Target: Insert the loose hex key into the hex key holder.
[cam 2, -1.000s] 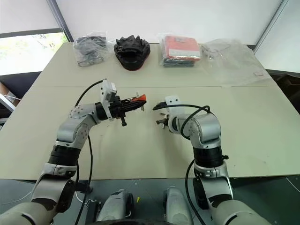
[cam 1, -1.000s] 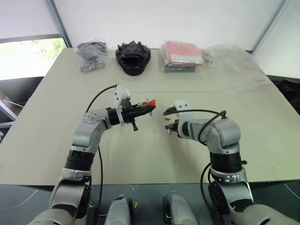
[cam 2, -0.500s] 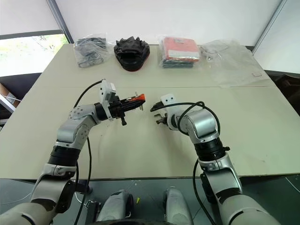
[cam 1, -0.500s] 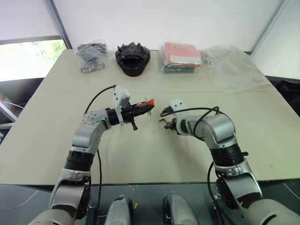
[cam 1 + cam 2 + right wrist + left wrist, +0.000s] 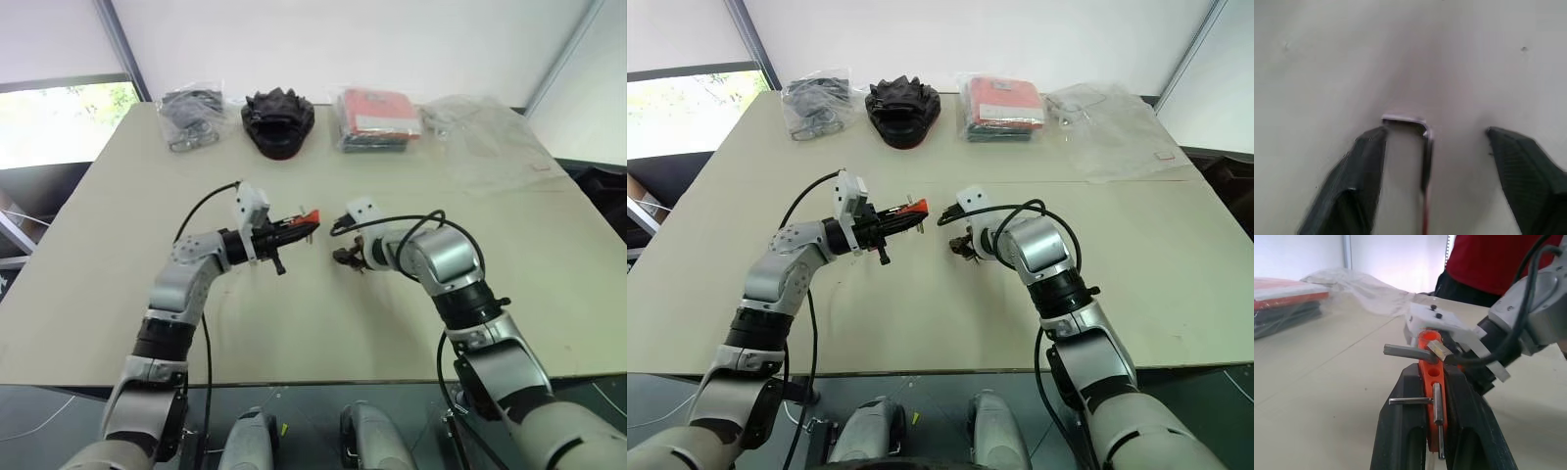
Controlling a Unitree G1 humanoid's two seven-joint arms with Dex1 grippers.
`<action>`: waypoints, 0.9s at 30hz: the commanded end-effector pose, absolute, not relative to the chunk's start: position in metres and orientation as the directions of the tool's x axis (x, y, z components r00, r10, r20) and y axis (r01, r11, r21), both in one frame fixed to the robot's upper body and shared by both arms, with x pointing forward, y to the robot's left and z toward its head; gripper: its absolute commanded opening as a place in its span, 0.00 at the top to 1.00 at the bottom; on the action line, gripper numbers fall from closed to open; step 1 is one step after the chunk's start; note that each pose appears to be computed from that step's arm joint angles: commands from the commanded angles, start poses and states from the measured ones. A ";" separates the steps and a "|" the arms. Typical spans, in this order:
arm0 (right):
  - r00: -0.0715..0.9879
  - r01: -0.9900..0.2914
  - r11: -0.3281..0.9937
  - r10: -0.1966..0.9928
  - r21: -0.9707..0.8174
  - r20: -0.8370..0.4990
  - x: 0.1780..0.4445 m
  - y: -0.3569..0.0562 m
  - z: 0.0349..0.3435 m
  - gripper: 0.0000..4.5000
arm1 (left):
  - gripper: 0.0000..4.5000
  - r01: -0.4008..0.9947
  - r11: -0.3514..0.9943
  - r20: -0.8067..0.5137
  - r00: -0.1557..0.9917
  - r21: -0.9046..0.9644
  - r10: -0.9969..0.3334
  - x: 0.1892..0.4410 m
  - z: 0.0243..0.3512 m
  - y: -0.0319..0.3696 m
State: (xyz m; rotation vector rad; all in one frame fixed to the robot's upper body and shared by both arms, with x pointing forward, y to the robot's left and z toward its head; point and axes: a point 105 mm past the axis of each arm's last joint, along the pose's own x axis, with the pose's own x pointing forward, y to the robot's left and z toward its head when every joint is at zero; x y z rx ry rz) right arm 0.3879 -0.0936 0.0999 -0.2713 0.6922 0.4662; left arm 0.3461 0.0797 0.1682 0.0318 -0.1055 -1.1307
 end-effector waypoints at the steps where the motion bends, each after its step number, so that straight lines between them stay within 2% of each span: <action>1: 0.582 -0.495 0.865 0.259 -0.083 -0.771 0.375 -0.107 0.060 0.70 | 1.00 0.894 0.430 0.096 0.420 0.131 -0.902 0.344 0.182 0.081; 3: 0.552 -0.516 0.854 0.267 -0.072 -0.790 0.366 -0.105 0.055 0.93 | 1.00 0.891 0.435 0.093 0.426 0.131 -0.900 0.343 0.182 0.083; 4: 0.538 -0.526 0.848 0.277 -0.061 -0.796 0.362 -0.103 0.054 0.99 | 1.00 0.890 0.437 0.092 0.428 0.131 -0.899 0.343 0.181 0.084; 8: 0.526 -0.531 0.846 0.283 -0.050 -0.802 0.354 -0.102 0.052 0.99 | 1.00 0.888 0.441 0.088 0.433 0.131 -0.897 0.344 0.181 0.086; 12: 0.597 -0.523 0.847 0.284 -0.096 -0.750 0.365 -0.104 0.063 0.99 | 1.00 0.888 0.441 0.085 0.433 0.131 -0.897 0.346 0.181 0.085; 16: 0.794 -0.472 0.870 0.349 -0.143 -0.498 0.398 -0.098 0.132 0.99 | 1.00 0.902 0.418 0.082 0.412 0.103 -0.908 0.351 0.185 0.090; 19: 0.884 -0.443 0.894 0.422 -0.071 -0.199 0.413 -0.094 0.206 0.99 | 1.00 0.934 0.356 0.066 0.353 0.037 -0.933 0.354 0.190 0.096; 21: 0.895 -0.446 0.894 0.443 -0.046 -0.057 0.413 -0.095 0.239 0.99 | 1.00 0.950 0.312 0.053 0.312 -0.010 -0.949 0.356 0.194 0.100; 24: 0.844 -0.509 0.859 0.509 -0.051 0.167 0.399 -0.095 0.286 0.99 | 1.00 0.966 0.254 0.024 0.255 -0.044 -0.967 0.364 0.204 0.106; 27: 0.808 -0.537 0.843 0.517 -0.008 0.282 0.389 -0.097 0.308 0.99 | 1.00 0.974 0.224 0.014 0.225 -0.042 -0.974 0.373 0.213 0.106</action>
